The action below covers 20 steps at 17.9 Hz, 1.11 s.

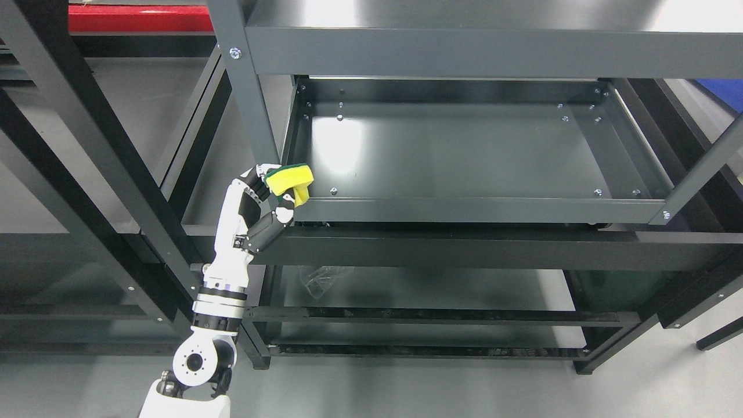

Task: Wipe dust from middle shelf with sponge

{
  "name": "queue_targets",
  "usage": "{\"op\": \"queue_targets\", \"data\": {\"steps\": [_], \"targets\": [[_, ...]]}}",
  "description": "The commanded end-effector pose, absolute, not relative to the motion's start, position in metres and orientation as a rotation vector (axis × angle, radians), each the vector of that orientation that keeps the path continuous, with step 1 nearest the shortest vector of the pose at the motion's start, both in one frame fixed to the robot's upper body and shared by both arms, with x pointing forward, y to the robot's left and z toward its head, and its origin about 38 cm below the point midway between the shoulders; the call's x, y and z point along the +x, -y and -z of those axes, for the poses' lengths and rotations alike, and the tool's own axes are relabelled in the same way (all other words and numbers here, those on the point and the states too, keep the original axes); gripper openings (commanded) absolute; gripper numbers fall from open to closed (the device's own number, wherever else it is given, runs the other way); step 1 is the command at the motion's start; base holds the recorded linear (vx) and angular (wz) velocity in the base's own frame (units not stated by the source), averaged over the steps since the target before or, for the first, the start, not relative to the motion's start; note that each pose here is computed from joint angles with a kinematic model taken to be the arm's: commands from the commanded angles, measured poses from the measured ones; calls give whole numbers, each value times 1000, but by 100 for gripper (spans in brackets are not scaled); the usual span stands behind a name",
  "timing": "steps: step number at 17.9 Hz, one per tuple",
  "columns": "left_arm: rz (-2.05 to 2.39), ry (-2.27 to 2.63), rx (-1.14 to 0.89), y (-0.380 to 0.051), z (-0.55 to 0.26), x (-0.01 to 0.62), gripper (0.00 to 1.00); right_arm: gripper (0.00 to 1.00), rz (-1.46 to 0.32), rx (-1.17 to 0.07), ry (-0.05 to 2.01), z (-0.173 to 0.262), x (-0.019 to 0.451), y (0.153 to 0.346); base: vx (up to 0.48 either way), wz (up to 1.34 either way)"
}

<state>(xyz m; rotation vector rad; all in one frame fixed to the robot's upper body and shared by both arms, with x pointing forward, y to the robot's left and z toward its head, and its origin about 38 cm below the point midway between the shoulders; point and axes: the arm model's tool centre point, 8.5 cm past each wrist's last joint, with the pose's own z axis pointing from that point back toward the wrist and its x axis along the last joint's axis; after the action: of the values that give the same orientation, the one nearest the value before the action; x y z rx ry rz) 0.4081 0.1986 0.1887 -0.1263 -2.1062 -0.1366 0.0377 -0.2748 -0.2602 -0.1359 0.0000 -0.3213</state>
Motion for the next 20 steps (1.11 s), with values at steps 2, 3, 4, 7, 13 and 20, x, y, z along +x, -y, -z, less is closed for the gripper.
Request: {"op": "queue_targets", "data": {"steps": [2,3,4,7,13,20], "targets": [[185,2156,-207,-178,-202,391,0,100,323,-153,19,259,43,287,0,0],[187,2149,-211,-176,-199,390,0,100,323,-153,19,259,43,287,0,0],[187,2147,-211,-176,-199,389,0,100,323,-153,19,259,43,287,0,0],[181,2131,-211,-178,-188,383,0,100,321,-154,19,259,43,287,0,0],[168,2104,-212,-180,-171,371,0,100,323,-153,19,259,43,287,0,0],[167,2105,-208,-181,-171,372,0,100,321,-154,19,259,43,287,0,0]]}}
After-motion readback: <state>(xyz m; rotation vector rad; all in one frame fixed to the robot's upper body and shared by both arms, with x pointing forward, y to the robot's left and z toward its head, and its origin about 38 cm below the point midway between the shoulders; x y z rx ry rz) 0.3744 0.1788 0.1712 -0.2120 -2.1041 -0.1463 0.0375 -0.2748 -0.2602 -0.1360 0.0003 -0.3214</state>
